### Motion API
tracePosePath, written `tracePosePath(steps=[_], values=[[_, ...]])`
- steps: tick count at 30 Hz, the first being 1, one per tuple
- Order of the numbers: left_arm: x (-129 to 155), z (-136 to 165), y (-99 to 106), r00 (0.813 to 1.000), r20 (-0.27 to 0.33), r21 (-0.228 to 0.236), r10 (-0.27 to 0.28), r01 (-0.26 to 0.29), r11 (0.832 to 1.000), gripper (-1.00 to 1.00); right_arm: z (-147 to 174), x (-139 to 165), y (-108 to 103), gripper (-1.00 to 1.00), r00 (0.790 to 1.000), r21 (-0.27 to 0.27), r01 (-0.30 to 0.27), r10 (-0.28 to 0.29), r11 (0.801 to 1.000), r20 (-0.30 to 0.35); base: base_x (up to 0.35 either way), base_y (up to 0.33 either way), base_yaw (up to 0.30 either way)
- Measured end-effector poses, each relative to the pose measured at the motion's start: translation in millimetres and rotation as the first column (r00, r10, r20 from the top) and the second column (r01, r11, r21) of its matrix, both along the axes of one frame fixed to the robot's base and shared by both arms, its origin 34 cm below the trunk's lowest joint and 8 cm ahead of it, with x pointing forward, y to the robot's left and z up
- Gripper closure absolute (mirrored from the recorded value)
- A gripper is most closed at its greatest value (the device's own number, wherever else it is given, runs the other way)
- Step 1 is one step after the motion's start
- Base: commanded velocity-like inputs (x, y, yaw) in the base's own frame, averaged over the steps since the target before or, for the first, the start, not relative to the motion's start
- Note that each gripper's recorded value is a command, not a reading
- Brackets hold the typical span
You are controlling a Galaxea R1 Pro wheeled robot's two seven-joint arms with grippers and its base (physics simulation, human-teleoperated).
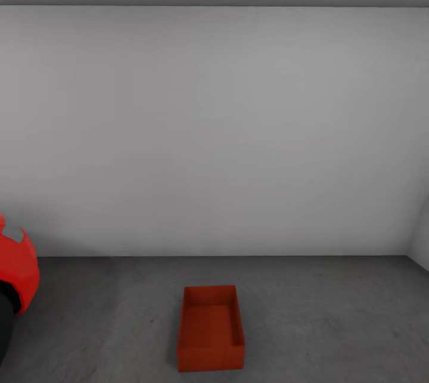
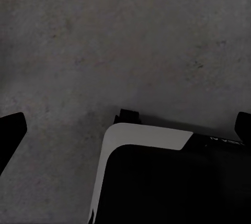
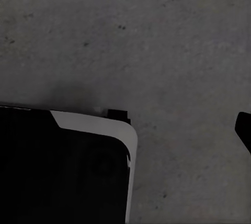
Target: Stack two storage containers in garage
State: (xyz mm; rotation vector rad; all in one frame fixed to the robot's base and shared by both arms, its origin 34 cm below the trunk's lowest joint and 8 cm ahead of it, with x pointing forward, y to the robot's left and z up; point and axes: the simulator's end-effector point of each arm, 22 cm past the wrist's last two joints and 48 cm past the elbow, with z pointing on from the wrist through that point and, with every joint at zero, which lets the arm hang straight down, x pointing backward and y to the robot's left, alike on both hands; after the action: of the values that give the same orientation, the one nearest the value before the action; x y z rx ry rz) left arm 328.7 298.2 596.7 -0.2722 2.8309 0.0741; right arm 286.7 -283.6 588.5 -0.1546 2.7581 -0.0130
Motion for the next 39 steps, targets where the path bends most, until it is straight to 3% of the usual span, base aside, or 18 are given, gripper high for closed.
tracePosePath(steps=[8, 10, 25, 39], values=[[0, 0, 0, 1.000, 0.002, 0.000, 0.001, -0.001, 1.000, -1.00, 0, 0, 3, -1.00, 1.000, 0.004, -0.006, 0.006, 1.000, 0.000, 0.000, 0.000, 0.000], [0, -1, -7, 1.000, 0.000, -0.023, 0.016, -0.016, 1.000, -1.00, 0, -1, 5, -1.00, 1.000, 0.007, -0.003, 0.003, 1.000, -0.001, 0.000, 0.000, 0.000], [0, 0, -3, 1.000, 0.008, -0.015, 0.018, -0.018, 1.000, -1.00, -1, -2, 17, -1.00, 1.000, 0.020, -0.003, 0.003, 1.000, -0.002, 0.000, 0.000, -0.006], [0, 0, -3, 1.000, 0.009, -0.015, 0.018, -0.018, 1.000, -1.00, -2, -5, 17, -1.00, 1.000, 0.017, 0.001, -0.001, 1.000, -0.015, 0.000, 0.000, -0.247]])
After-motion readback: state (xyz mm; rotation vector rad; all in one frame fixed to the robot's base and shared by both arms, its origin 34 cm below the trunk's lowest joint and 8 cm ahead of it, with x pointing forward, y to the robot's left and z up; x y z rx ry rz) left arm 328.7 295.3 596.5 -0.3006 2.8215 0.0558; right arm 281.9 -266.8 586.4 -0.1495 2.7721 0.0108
